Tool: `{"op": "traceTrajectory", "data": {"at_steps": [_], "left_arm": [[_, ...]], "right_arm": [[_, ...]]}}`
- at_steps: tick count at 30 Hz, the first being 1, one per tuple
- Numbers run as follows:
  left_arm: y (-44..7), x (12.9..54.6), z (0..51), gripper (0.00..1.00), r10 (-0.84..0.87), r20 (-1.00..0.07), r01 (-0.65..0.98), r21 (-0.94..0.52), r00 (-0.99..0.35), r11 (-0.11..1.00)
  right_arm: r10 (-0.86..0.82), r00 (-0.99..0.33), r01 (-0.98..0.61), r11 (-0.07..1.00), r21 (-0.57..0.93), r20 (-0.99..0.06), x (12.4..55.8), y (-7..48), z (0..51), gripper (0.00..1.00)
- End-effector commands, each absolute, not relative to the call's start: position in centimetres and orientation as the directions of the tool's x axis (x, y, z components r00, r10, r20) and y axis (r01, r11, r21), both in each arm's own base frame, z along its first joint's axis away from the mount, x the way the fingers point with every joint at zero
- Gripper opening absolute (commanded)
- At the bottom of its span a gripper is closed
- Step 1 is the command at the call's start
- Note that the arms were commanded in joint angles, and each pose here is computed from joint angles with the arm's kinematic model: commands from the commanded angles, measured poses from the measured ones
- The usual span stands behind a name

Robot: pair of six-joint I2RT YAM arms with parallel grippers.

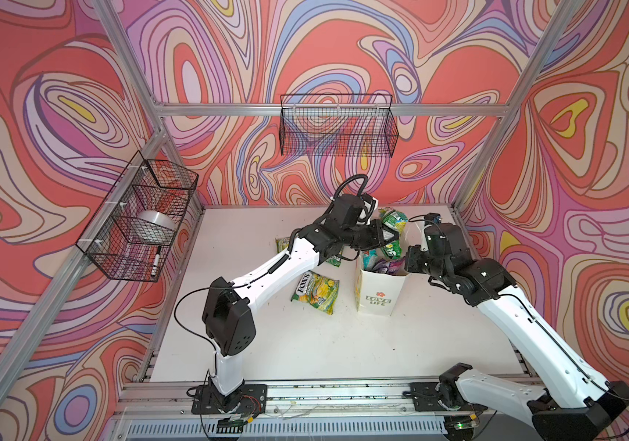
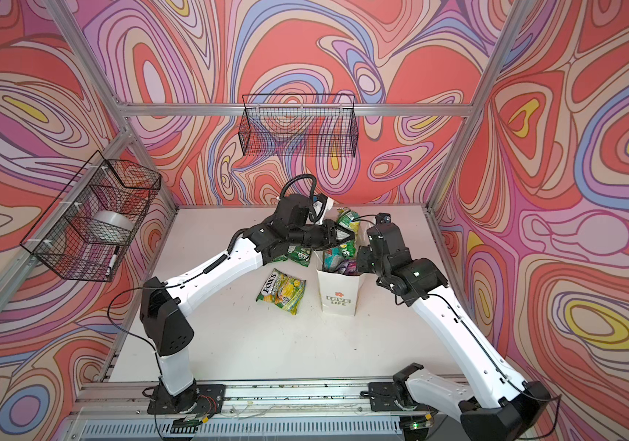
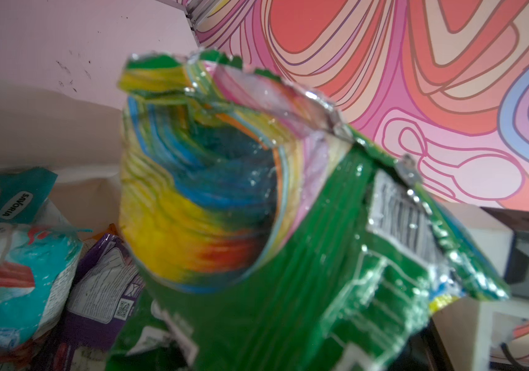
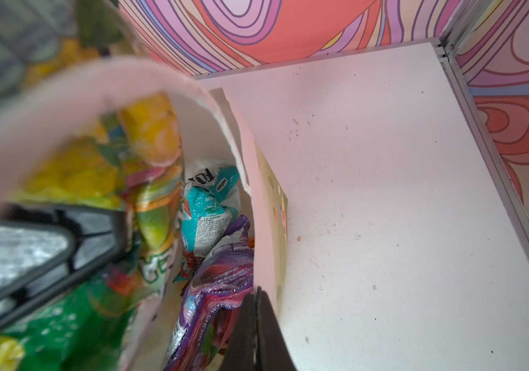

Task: Place the snacks into the paper bag
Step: 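Lower the green packet into the bag mouth with the left gripper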

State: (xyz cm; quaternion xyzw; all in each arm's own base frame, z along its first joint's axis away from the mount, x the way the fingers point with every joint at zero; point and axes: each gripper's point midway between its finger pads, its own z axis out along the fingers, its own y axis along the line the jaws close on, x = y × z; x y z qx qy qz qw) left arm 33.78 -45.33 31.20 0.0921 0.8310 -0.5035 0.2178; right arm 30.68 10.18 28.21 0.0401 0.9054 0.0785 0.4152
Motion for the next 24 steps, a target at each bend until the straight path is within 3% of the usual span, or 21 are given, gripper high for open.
{"op": "traceTrajectory", "data": {"at_steps": [1, 5, 8, 11, 12, 13, 24], "left_arm": [[-45.1, 33.3, 30.3, 0.25, -0.006, -0.492, 0.398, -0.71, -0.87, 0.581], [-44.3, 33.6, 28.5, 0.28, -0.001, -0.489, 0.353, -0.631, -0.872, 0.691], [-44.6, 33.1, 28.4, 0.38, 0.02, -0.488, 0.362, -0.617, -0.872, 0.699], [-44.9, 32.5, 30.2, 0.62, 0.03, -0.518, 0.4, -0.62, -0.855, 0.675], [-45.1, 32.2, 31.1, 0.75, 0.033, -0.527, 0.418, -0.632, -0.849, 0.653], [-45.1, 31.9, 32.0, 1.0, 0.031, -0.536, 0.43, -0.641, -0.844, 0.636], [-43.7, 29.3, 40.6, 1.0, -0.008, -0.65, 0.558, -0.658, -0.76, 0.507]], "right_arm": [[0.157, -0.617, -0.014, 0.978, 0.21, -0.771, 30.5, 10.6, 30.2, 0.0], [0.157, -0.615, -0.011, 0.978, 0.208, -0.772, 30.5, 10.5, 30.3, 0.0], [0.159, -0.611, -0.007, 0.979, 0.206, -0.775, 30.5, 10.4, 30.4, 0.0], [0.159, -0.606, -0.001, 0.98, 0.201, -0.779, 30.6, 10.2, 30.7, 0.0], [0.16, -0.603, 0.004, 0.98, 0.197, -0.782, 30.6, 10.1, 30.7, 0.0], [0.161, -0.599, 0.009, 0.981, 0.194, -0.784, 30.7, 10.0, 30.9, 0.0], [0.158, -0.592, 0.008, 0.982, 0.19, -0.79, 30.8, 9.9, 31.3, 0.0]]}}
